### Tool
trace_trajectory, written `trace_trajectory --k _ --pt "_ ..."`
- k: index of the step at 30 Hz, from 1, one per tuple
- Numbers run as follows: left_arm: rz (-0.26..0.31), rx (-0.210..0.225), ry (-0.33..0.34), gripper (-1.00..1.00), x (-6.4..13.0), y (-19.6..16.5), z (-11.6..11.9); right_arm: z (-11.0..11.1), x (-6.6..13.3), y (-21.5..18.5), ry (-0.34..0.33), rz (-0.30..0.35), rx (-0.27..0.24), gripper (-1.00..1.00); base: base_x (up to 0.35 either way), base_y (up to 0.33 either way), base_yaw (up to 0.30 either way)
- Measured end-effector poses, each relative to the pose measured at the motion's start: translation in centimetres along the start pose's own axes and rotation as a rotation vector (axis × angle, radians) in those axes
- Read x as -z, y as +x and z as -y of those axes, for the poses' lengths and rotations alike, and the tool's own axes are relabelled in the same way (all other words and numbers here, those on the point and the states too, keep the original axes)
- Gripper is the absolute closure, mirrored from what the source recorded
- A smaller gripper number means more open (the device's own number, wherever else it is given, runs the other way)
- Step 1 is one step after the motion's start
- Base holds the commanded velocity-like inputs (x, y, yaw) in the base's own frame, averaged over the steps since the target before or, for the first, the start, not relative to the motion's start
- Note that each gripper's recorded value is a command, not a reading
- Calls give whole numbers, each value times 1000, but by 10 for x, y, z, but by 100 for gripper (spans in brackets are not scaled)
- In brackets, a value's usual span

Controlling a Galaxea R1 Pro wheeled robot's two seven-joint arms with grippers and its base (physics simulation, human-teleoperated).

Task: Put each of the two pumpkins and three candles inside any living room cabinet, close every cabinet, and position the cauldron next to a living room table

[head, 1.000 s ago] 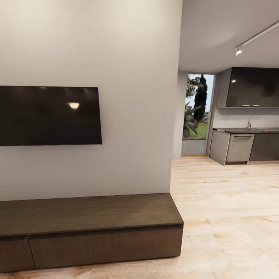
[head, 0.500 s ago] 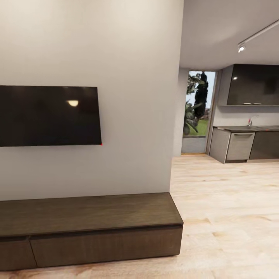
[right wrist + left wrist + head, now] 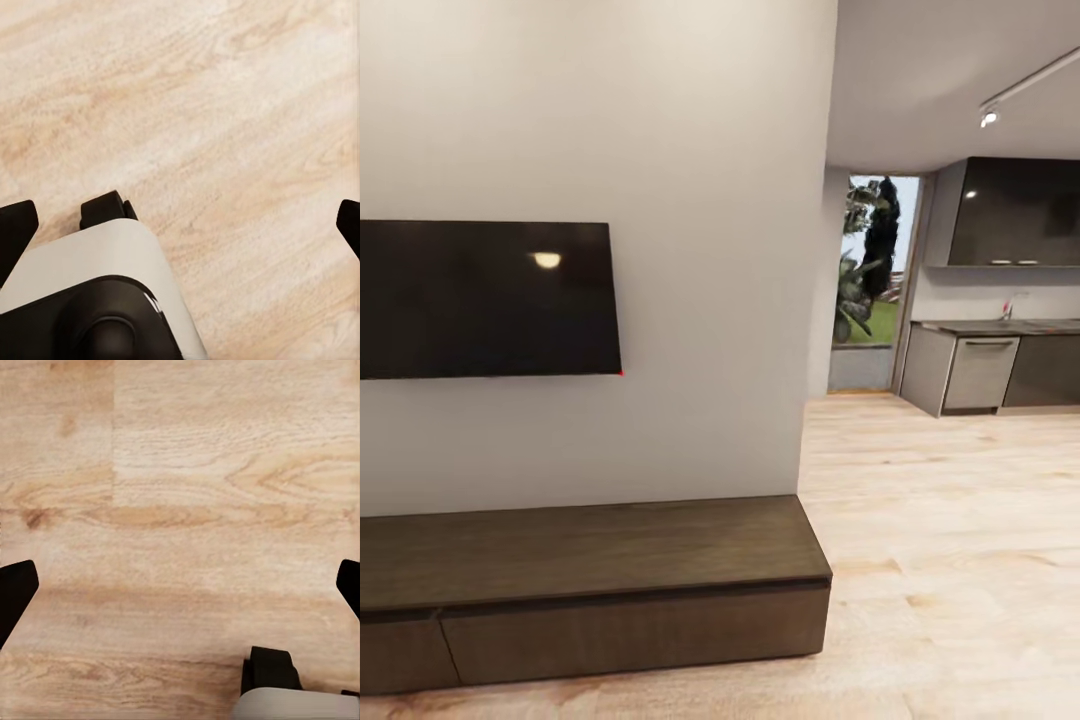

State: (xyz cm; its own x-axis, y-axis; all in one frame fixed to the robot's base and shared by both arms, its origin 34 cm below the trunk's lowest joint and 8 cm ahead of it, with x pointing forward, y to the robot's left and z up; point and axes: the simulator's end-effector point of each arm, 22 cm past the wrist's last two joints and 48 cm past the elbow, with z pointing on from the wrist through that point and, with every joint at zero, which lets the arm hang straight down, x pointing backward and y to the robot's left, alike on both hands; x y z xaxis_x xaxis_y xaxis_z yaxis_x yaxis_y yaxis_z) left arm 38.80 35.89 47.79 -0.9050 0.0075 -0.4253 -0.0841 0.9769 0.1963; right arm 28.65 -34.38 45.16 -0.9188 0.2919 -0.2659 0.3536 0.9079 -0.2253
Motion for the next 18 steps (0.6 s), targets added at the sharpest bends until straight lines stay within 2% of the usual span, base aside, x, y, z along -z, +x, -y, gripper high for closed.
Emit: trace_trajectory --k 6,11,18 --pt "-15 -3 1 -100 9 4 -1 -3 9 0 -27 -7 3 -100 0 0 0" --pt "-31 -7 1 -100 16 11 -3 -12 17 0 -84 -14 4 -100 0 0 0" --pt "-56 -11 12 -100 27 20 -2 -18 28 1 -120 -25 8 -100 0 0 0"
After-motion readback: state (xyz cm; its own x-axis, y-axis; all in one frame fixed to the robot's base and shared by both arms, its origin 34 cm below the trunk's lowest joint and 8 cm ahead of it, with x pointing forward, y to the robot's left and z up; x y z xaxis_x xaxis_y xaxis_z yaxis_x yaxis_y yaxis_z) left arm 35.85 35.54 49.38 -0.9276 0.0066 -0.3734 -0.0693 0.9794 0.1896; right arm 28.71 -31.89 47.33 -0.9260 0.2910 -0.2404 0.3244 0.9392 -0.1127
